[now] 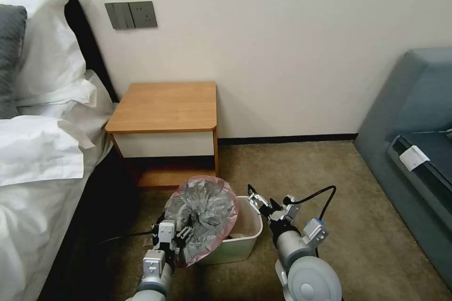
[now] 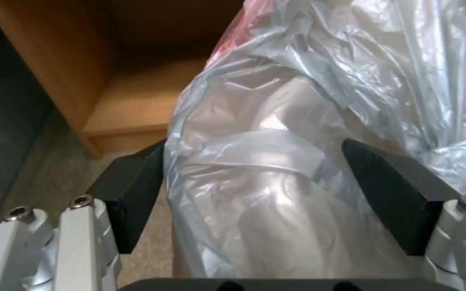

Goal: Pick up the garbage bag from the table and place it over the trash can.

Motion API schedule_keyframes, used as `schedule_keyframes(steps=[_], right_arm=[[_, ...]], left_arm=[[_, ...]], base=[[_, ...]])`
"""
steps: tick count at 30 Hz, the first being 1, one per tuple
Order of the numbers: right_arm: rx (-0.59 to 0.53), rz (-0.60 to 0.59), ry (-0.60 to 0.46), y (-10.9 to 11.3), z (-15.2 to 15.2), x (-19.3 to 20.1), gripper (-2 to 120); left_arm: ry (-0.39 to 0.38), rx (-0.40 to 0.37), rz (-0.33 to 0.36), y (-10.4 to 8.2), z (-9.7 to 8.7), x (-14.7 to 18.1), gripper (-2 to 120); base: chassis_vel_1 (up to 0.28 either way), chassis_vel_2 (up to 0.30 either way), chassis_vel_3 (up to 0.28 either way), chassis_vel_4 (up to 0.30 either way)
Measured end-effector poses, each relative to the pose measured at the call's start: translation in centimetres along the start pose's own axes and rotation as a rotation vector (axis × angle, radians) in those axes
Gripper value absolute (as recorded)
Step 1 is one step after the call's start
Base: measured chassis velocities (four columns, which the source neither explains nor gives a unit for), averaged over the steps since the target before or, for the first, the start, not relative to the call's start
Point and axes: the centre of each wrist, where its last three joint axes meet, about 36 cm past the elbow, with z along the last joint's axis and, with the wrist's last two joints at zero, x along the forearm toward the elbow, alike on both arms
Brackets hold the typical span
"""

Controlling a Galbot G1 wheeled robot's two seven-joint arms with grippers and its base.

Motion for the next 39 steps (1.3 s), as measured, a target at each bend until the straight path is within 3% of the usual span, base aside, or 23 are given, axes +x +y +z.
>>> schedule_keyframes(steps=[8,24,32,39], right_arm=[[0.005,0.000,-0.002,-0.1,-0.1,0.0,100],[0.015,0.007,-0.005,-0.2,0.2,-0.8,100],[0.034,-0.015,-0.027,-0.2,-0.1,-0.6,100],[0.195,-0.152,-0.078,-0.6,-1.2,0.5,100]], left_arm=[[0.036,0.030,-0.007,-0.3,-0.2,-0.7,76],[0.123,0.101,-0.027,-0.5,-1.9,-2.9,19],[0.118,0.122,-0.039,-0.6,-1.7,-2.9,15],[0.015,0.143,-0.060,-0.7,-0.1,-2.0,15]], base=[[0.000,0.000,0.000,0.000],[0.000,0.000,0.000,0.000],[0.000,0.000,0.000,0.000],[0.000,0.000,0.000,0.000]])
